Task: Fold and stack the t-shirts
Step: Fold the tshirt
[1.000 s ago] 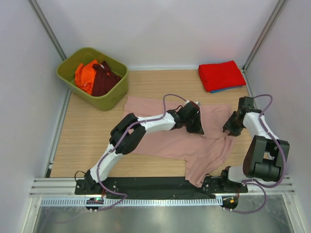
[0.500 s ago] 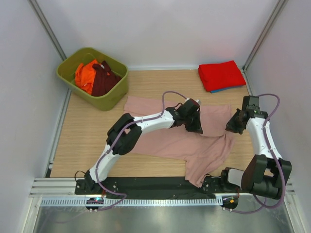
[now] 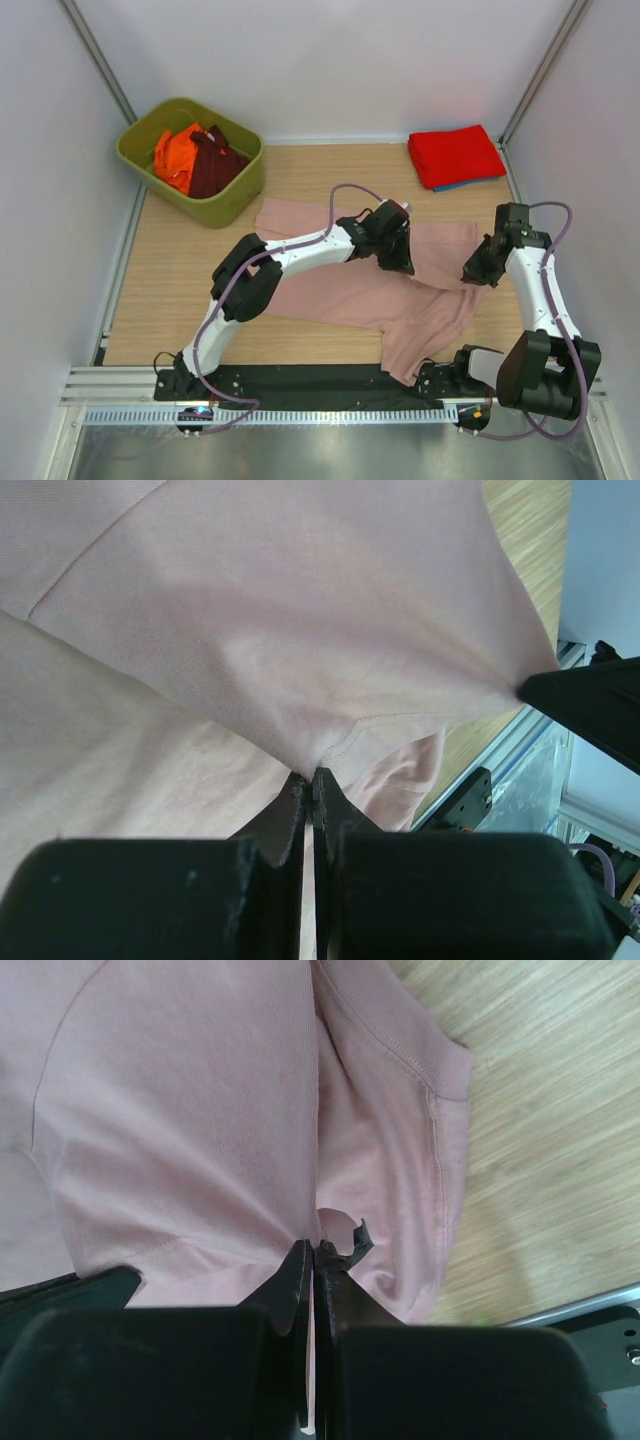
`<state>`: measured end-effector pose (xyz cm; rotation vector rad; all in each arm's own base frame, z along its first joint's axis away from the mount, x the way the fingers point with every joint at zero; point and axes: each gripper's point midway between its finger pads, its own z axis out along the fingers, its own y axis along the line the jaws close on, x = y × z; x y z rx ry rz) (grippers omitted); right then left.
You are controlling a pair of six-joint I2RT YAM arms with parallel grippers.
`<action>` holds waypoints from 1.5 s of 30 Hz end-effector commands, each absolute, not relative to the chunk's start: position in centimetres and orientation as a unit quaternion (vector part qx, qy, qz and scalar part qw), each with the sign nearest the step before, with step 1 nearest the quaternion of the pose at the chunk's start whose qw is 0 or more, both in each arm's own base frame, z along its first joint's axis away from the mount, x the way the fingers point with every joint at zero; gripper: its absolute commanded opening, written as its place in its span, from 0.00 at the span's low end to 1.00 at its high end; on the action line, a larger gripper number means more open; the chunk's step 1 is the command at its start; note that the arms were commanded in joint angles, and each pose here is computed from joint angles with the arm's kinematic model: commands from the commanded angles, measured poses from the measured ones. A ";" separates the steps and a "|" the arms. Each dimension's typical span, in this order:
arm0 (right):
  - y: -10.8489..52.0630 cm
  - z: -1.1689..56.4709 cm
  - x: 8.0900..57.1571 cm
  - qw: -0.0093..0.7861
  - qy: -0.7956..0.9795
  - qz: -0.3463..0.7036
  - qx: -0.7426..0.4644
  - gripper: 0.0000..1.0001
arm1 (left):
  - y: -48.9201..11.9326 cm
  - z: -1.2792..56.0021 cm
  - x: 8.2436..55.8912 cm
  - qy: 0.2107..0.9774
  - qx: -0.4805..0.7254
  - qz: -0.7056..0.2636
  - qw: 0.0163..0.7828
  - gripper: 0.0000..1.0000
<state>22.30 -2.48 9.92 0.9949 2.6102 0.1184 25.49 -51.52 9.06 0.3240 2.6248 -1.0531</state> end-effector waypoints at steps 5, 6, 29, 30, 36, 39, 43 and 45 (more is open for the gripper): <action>-2.3 9.5 21.2 0.147 0.919 0.027 0.365 0.01 | -51.2 10.2 24.6 0.908 0.117 -0.377 0.138 0.00; -2.2 9.1 21.0 0.141 0.918 0.027 0.370 0.01 | -51.1 9.9 24.5 0.910 0.116 -0.375 0.136 0.00; -7.4 12.5 33.3 0.301 0.881 -0.016 0.365 0.65 | -41.3 17.2 32.9 0.898 0.109 -0.311 0.291 0.51; -7.8 11.9 34.9 0.304 0.882 -0.016 0.360 0.65 | -40.1 17.1 34.0 0.900 0.102 -0.305 0.294 0.50; -8.8 8.5 38.9 0.293 0.888 -0.024 0.354 0.57 | -33.8 16.0 40.7 0.913 0.083 -0.282 0.283 0.40; -9.1 6.9 40.0 0.288 0.888 -0.026 0.357 0.57 | -31.8 14.7 42.7 0.918 0.078 -0.256 0.293 0.38; -9.9 6.4 40.8 0.290 0.888 -0.042 0.354 0.57 | -30.8 13.3 43.9 0.923 0.072 -0.240 0.293 0.36; -10.4 6.4 41.0 0.294 0.885 -0.045 0.358 0.58 | -30.1 12.5 44.4 0.927 0.067 -0.221 0.297 0.34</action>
